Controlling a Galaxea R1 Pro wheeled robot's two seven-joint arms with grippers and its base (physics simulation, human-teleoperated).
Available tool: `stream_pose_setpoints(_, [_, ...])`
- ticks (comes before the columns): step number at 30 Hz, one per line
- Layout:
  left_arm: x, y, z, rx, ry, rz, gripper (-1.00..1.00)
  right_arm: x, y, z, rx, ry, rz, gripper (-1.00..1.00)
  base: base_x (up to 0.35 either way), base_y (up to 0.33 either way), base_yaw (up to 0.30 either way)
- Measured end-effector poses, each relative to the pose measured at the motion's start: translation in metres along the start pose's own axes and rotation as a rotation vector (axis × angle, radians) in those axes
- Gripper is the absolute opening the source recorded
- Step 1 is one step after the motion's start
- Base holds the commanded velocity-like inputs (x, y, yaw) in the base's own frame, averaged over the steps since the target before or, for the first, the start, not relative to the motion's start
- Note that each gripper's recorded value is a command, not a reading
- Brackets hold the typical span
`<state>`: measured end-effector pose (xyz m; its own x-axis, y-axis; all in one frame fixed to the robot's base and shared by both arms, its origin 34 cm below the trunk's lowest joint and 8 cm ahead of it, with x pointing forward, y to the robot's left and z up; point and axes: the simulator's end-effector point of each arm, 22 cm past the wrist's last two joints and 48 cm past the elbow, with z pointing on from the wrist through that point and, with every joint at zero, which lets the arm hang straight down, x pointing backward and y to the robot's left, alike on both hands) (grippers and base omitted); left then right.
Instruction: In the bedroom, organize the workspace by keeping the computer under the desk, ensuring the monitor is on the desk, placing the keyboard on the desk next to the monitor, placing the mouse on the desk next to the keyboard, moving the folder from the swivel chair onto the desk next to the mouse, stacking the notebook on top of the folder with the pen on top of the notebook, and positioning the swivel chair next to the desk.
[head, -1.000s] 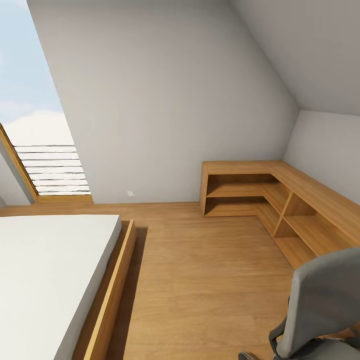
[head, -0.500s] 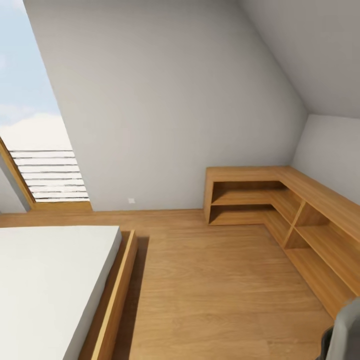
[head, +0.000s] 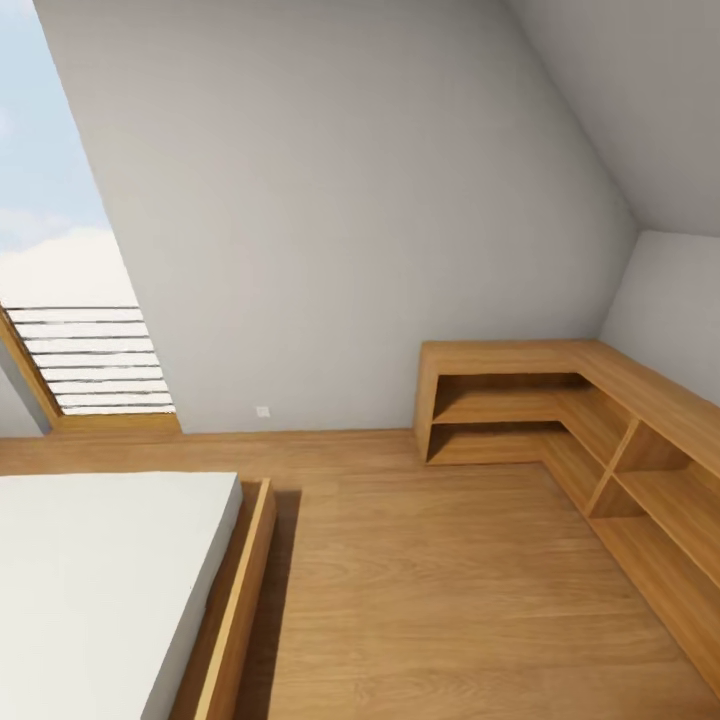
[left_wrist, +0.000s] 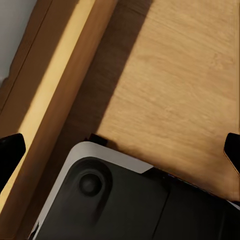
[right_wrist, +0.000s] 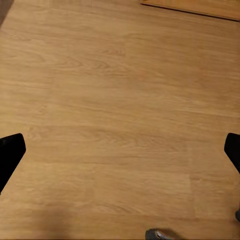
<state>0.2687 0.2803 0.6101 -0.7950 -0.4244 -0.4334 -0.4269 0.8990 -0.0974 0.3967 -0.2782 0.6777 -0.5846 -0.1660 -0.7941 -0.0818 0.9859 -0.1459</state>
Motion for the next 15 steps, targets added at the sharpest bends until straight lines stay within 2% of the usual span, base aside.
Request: stream_pose_setpoints(15, [0.0,0.0,0.0,0.0,0.0,0.0,1.0,-0.0002,-0.0002,0.0001,0.0,-0.001,0.0,1.0,0.335,0.004,0.0])
